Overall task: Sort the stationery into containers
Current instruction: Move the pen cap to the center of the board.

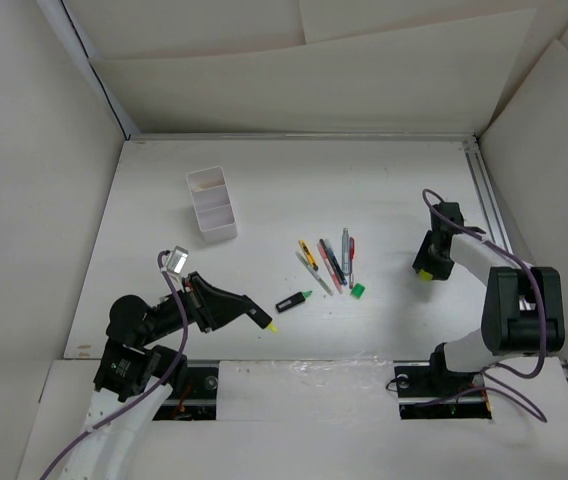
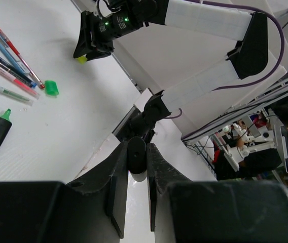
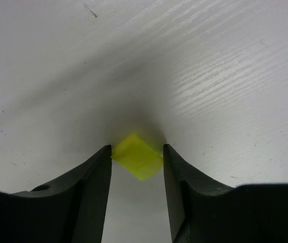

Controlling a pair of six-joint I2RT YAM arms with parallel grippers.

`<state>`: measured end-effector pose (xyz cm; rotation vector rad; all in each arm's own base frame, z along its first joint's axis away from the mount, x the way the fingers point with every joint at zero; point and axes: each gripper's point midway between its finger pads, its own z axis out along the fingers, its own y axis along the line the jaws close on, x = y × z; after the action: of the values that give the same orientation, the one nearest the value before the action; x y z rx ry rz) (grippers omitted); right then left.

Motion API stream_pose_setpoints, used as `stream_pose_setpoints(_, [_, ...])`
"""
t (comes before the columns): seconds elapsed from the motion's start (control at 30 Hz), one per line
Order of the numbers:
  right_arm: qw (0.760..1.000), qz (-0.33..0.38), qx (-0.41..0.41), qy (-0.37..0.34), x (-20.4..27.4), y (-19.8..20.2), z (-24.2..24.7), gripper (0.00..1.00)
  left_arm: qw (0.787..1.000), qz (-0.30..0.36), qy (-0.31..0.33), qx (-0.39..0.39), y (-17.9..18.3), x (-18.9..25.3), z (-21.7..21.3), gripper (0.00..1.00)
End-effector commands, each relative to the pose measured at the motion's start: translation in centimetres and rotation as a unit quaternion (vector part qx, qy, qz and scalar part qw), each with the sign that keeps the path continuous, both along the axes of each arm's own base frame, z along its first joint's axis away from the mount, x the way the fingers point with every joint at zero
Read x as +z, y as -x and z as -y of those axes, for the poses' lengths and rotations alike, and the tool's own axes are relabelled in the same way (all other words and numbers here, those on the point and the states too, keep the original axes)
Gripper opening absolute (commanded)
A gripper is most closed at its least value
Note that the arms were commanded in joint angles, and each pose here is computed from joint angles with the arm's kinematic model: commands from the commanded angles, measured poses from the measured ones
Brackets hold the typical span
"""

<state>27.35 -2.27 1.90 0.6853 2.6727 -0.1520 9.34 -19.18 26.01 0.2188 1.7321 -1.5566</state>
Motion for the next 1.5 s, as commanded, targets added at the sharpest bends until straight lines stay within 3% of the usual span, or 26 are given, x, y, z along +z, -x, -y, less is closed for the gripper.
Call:
stream_pose_setpoints(0.0, [1.000,-0.013,0.001,0.008,-0.4,0.5,-0.1,0.45,1.000,0.029,0.007,-0.006,0.4,0.9,0.0,0.00])
stream_pose_setpoints(0.07, [1.000,-0.020,-0.001,0.013,-0.6,0.5,-0.2,0.40,1.000,0.029,0.007,-0.006,0.4,0.9,0.0,0.00])
stream_pose_setpoints(0.33, [0.999,0.000,0.039,0.004,1.1,-0.1,-2.8,0.32,0.999,0.034,0.009,-0.006,0.2,1.1,0.0,0.00])
stream_pose_setpoints(0.6, [0.990,0.056,0.097,-0.091,2.0,-1.5,-11.1,0.32,1.000,0.030,0.008,-0.001,0.2,0.9,-0.1,0.00])
stream_pose_setpoints(0.7, [0.987,0.075,0.082,-0.120,1.6,-1.3,-13.6,0.32,1.000,0.022,0.002,0.004,0.0,0.4,-0.1,0.00])
stream_pose_setpoints(0.9, [0.982,0.098,0.047,-0.158,0.5,1.7,-17.8,0.32,1.000,0.025,-0.005,0.010,-0.1,0.3,-0.2,0.00])
stream_pose_setpoints(1.1, [0.981,0.103,0.065,-0.152,0.0,4.3,-21.9,0.34,0.999,0.024,-0.008,0.020,-0.5,0.1,-0.3,0.00])
stream_pose_setpoints(1.13, [0.981,0.101,0.061,-0.152,-0.2,4.5,-22.2,0.36,1.000,0.020,-0.010,0.020,-0.6,-0.2,-0.3,0.00])
stream_pose_setpoints(1.17, [0.982,0.095,0.063,-0.151,0.0,4.9,-22.5,0.50,1.000,0.016,-0.012,0.020,-0.5,-0.4,-0.3,0.00])
stream_pose_setpoints(1.27, [0.980,0.129,0.077,-0.129,2.4,4.2,-23.4,0.72,0.999,0.015,-0.020,0.024,-0.9,-0.8,-0.3,0.00])
stream_pose_setpoints(1.47, [0.976,0.154,0.138,-0.072,6.7,2.8,-23.0,0.76,0.999,0.015,-0.029,0.035,-1.3,-0.5,-0.5,0.00])
